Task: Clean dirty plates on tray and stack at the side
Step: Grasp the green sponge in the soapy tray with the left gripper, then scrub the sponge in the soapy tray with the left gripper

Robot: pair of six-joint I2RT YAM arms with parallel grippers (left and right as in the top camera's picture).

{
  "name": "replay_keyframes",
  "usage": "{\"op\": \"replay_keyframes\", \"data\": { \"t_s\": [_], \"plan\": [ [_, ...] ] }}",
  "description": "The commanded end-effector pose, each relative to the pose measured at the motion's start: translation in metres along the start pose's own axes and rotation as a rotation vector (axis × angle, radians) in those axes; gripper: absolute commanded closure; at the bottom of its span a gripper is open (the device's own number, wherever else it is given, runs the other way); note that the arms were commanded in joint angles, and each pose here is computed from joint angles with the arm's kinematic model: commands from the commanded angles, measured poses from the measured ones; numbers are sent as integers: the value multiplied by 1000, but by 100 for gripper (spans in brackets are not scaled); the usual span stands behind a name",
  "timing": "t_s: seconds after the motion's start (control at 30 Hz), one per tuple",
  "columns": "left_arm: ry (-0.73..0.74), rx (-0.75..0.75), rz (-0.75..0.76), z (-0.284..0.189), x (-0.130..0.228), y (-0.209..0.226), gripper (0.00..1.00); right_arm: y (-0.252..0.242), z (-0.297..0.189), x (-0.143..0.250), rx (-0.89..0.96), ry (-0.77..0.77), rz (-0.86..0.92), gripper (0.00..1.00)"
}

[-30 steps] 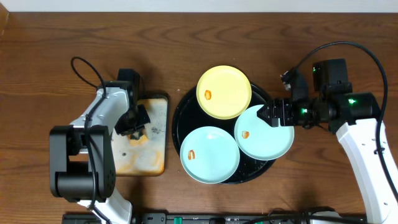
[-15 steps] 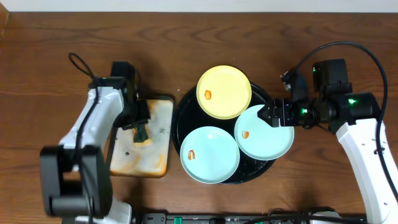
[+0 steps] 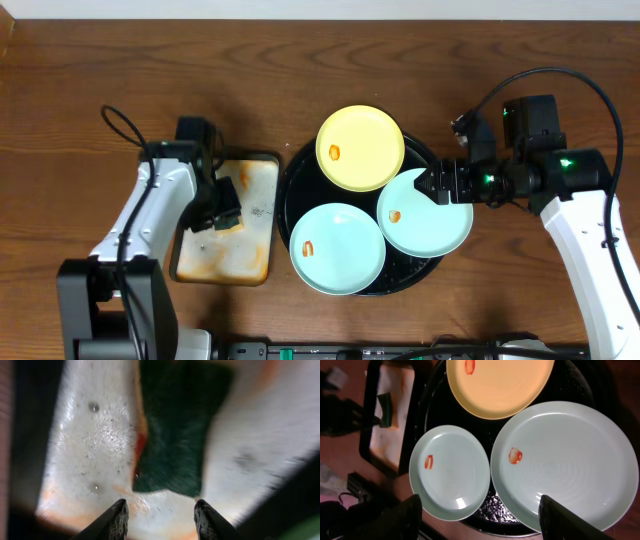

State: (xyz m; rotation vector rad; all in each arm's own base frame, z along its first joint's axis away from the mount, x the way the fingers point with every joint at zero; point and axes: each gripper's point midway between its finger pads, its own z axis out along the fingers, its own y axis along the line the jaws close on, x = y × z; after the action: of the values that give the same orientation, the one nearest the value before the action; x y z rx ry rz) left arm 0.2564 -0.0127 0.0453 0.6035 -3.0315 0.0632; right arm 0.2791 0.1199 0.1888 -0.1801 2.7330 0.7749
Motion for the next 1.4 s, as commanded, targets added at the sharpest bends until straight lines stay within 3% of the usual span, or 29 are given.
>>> {"op": "replay_keyframes", "data": {
  "t_s": [0.0,0.2,0.3,0.37,0.6,0.67,0.8,0.87,1.1,1.37],
  "plan": [
    [15,-25,-38,25,9,8,55,7,-5,-4,-7,-19,-28,28],
    [-88,21,15,49,-6,3,63,7,-5,-6,-8,-24,-13,28],
    [-95,24,16,53,-5,4,85,7,-5,-6,-8,-24,-13,28],
    [-98,25,16,53,-5,3,92,7,-5,-6,-8,-25,-13,28],
    [-83,31,16,21,-11,-3,93,7,-5,-7,-8,-28,-15,28],
    [-89,33,16,4,-14,-5,83,7,-5,-7,-8,-30,-16,28],
    [-101,39,17,-20,-16,-8,50,7,-5,-7,-8,-30,-16,28],
    [-113,43,22,-24,-18,-8,44,7,-5,-7,-8,-30,-16,28],
    [-196,-56,31,-23,-35,7,43,7,-5,-7,-8,-30,-5,28],
    [-201,-56,-102,11,-50,5,43,8,-5,-7,-9,-30,-4,28]
  ]
}}
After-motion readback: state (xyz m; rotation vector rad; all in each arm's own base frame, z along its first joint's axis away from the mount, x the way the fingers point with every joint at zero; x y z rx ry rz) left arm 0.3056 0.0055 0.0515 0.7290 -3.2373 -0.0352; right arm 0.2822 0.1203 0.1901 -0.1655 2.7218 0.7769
